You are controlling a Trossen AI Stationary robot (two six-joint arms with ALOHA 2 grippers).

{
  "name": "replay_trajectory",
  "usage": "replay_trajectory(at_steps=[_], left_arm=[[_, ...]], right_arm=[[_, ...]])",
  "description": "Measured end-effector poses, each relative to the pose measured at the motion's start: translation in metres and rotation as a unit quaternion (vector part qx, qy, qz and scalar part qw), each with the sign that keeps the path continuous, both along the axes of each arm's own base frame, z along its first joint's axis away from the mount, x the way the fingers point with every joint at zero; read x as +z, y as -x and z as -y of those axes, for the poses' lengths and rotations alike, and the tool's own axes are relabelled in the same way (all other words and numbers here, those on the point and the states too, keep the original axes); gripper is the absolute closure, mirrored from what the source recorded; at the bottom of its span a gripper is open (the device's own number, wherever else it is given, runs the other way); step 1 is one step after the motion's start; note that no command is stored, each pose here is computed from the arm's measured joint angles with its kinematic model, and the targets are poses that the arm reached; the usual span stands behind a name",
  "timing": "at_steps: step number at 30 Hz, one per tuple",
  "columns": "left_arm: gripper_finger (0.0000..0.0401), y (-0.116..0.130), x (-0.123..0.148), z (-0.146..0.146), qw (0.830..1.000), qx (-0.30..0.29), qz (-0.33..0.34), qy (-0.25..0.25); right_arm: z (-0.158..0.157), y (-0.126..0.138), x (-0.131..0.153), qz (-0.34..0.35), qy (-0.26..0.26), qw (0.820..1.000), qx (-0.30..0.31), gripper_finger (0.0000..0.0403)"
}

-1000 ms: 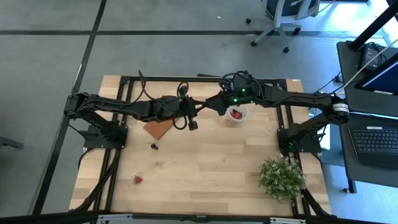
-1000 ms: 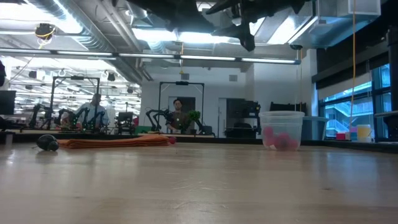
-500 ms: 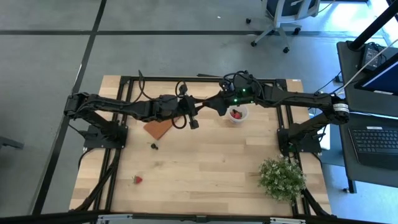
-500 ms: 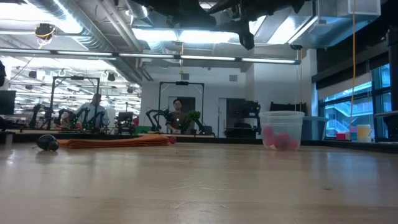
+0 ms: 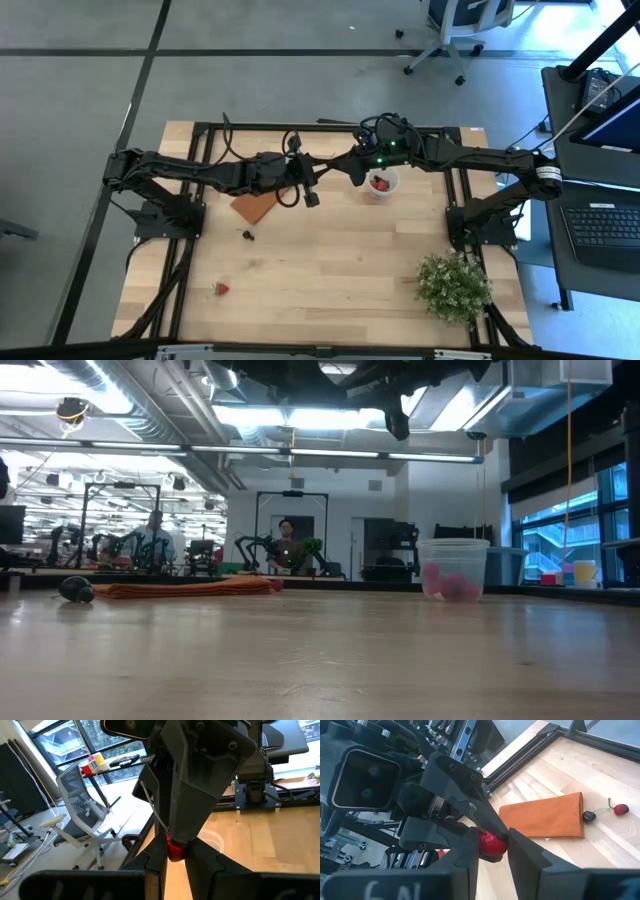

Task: Pick and placing Produce into tupperware
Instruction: Put the bottom red cherry into the transparent container

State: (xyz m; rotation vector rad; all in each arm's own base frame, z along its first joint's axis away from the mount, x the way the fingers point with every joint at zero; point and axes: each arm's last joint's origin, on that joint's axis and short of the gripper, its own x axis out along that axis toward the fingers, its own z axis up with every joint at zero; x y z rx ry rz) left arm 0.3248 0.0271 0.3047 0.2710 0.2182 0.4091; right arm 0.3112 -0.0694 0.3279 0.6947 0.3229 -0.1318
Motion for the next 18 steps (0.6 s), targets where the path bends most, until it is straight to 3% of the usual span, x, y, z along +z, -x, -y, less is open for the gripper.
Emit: replay_trajectory(at_steps=[6,13,18], left_arm=[[0.0338,0.000,0.000,0.001,1.000,-0.010,0.000,0.003],[0.0259,0.000,-0.004,0.003,0.999,-0.017,-0.006,0.040],[0.0216,0.003,-0.013,0.003,0.994,0.006,-0.029,0.101]], right_arm=[[0.000,0.000,-0.001,-0.004,0.010,1.000,0.006,0.0316],[0.008,0.002,-0.005,-0.022,0.023,0.999,0.002,0.0319],[0.019,0.010,-0.015,-0.080,0.034,0.996,-0.017,0.0319]])
